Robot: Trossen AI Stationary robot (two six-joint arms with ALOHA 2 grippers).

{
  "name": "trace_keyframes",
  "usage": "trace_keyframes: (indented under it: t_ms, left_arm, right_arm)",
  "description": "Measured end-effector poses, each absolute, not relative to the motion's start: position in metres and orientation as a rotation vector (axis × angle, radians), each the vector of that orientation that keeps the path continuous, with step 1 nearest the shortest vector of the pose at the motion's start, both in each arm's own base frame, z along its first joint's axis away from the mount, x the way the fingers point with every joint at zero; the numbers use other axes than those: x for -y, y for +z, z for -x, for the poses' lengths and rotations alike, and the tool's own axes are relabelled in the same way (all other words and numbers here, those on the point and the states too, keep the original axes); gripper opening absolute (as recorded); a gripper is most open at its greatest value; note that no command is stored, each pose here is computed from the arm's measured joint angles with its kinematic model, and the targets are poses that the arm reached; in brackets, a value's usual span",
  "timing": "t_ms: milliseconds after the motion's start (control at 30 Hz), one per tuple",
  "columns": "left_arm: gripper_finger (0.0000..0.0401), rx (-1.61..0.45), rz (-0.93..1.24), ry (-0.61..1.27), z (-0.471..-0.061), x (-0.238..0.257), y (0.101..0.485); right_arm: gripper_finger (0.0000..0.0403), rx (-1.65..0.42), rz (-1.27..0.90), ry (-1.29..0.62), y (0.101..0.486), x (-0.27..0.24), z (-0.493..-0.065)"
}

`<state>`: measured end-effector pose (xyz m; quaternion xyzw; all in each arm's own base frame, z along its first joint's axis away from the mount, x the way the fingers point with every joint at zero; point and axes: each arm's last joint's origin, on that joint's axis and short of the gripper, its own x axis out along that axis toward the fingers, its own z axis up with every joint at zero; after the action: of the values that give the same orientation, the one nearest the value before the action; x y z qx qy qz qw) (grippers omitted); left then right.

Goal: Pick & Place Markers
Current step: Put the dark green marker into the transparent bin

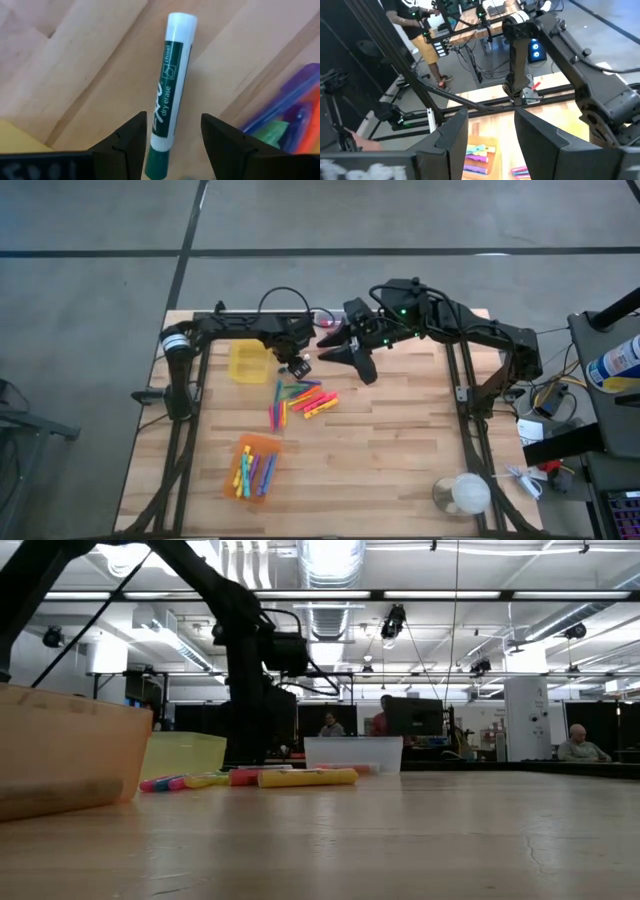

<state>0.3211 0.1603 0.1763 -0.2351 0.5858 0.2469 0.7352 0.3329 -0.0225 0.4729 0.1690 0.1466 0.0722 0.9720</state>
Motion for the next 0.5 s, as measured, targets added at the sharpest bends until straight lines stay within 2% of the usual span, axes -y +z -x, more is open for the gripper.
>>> trace_keyframes:
  t_ms: [267,500]
  left_arm:
    - [0.0181,-1.350,0.521,0.540,-0.324,-0.162,0.158]
    - [0.0167,-1.361,0.488,0.513,-0.323,-0.161,0.159]
  right_arm:
    - [0.0157,-0.266,-0.338,0.129,0.475,0.023,-0.334]
    - [0.0157,-0.260,-0.337,0.129,0.475,0.023,-0.335]
